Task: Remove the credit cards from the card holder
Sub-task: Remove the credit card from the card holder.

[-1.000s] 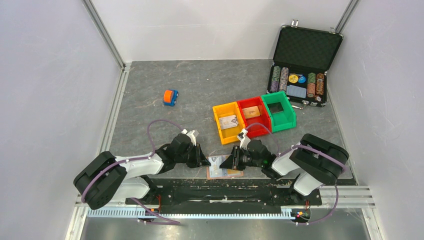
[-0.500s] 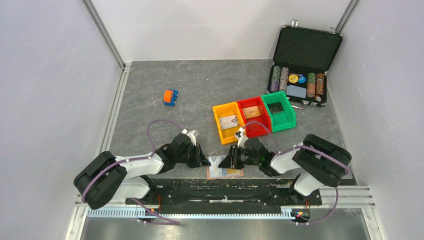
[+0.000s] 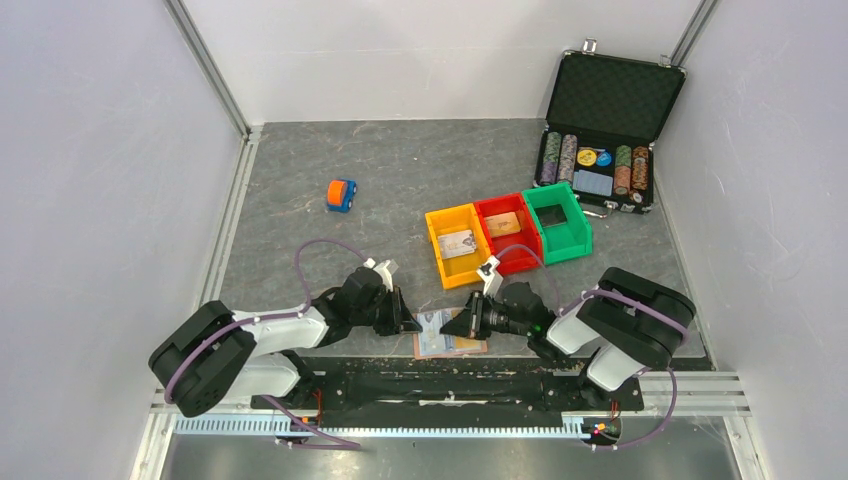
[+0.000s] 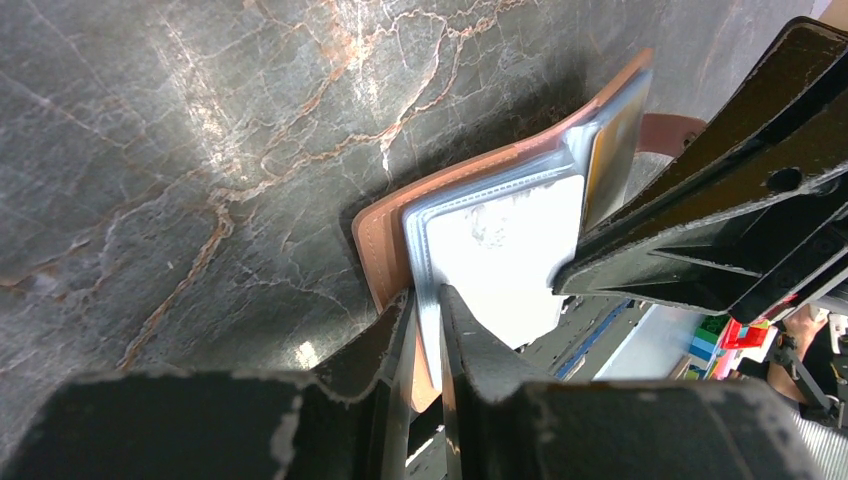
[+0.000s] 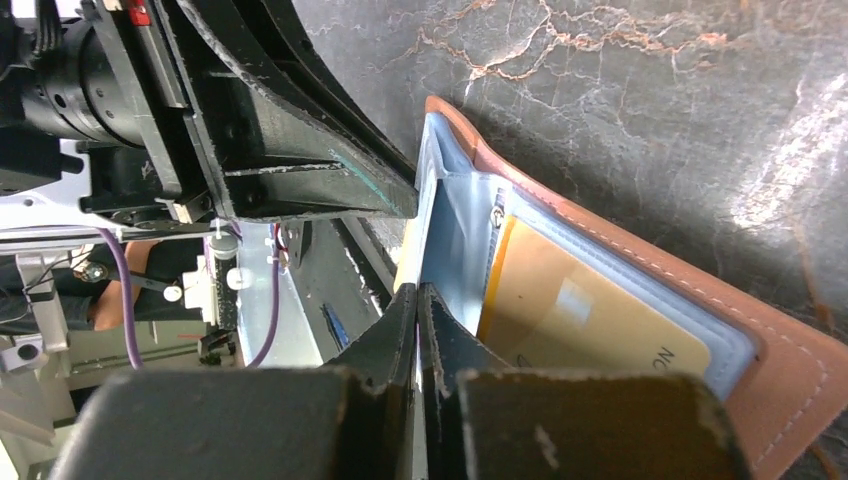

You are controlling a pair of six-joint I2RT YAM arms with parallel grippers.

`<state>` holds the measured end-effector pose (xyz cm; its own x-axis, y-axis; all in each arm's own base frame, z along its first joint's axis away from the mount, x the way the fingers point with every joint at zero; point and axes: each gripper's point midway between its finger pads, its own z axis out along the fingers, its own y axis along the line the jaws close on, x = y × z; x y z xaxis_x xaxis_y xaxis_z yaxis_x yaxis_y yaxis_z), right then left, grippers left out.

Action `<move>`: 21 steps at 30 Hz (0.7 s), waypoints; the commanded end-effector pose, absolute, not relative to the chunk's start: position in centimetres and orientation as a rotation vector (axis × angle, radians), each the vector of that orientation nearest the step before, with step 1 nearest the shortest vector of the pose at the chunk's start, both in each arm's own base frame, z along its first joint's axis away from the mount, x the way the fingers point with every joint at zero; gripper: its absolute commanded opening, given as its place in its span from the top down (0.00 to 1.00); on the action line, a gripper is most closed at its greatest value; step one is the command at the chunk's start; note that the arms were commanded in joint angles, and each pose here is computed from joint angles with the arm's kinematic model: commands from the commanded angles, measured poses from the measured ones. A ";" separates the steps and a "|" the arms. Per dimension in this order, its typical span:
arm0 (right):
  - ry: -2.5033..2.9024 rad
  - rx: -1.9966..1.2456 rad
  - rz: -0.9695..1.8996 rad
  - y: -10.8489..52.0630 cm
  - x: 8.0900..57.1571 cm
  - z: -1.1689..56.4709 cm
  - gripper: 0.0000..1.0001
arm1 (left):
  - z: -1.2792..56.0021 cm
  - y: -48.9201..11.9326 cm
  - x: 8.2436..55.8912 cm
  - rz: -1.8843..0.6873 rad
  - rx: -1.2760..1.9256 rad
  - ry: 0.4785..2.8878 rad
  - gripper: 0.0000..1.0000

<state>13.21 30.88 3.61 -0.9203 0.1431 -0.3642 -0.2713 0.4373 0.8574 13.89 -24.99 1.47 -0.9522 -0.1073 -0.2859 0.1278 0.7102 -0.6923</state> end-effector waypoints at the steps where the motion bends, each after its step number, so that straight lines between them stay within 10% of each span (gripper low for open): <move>1: 2.148 -0.162 1.601 31.5 13.5 7.0 0.95 | -2.4 -22.1 11.4 -0.896 -0.022 2.791 0.78; 21: 2.148 -0.122 1.634 30.6 13.0 7.0 0.94 | -2.6 -21.9 11.4 -0.873 -0.021 2.804 0.78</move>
